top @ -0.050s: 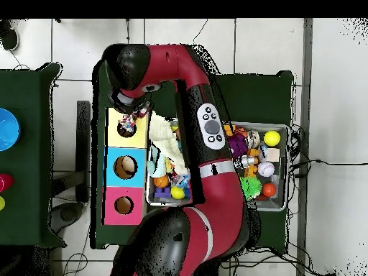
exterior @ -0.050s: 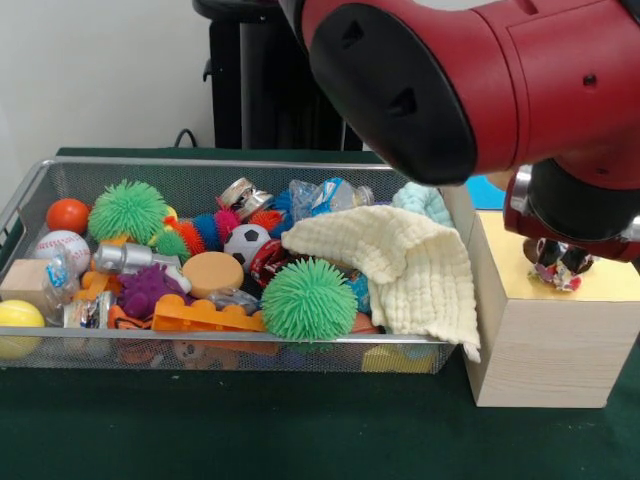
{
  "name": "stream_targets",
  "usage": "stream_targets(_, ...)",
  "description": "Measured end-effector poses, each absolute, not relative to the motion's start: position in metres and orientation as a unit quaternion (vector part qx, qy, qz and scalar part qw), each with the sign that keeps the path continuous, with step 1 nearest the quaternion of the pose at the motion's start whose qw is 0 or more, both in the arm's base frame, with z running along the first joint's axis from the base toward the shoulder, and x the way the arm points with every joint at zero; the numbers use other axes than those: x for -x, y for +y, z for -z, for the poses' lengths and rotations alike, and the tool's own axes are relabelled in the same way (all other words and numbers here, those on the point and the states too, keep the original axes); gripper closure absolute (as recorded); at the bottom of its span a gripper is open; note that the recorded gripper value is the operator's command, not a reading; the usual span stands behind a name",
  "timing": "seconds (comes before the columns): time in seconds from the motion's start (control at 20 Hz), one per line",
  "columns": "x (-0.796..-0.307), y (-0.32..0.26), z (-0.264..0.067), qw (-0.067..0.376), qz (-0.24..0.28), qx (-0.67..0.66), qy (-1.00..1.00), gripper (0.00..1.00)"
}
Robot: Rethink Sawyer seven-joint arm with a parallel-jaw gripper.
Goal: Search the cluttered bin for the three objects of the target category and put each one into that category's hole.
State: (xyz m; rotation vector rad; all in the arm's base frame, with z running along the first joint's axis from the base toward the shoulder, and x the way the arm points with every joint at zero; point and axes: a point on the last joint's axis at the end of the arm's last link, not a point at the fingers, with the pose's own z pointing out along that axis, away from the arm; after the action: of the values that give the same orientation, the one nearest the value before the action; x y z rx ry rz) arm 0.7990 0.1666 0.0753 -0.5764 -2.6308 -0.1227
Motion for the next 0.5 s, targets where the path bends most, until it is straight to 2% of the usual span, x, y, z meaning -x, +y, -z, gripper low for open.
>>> stream_targets(0.5, -0.7943, 0.1633, -0.0754, 0.235, 0.046, 0.217, -0.946, 1.0)
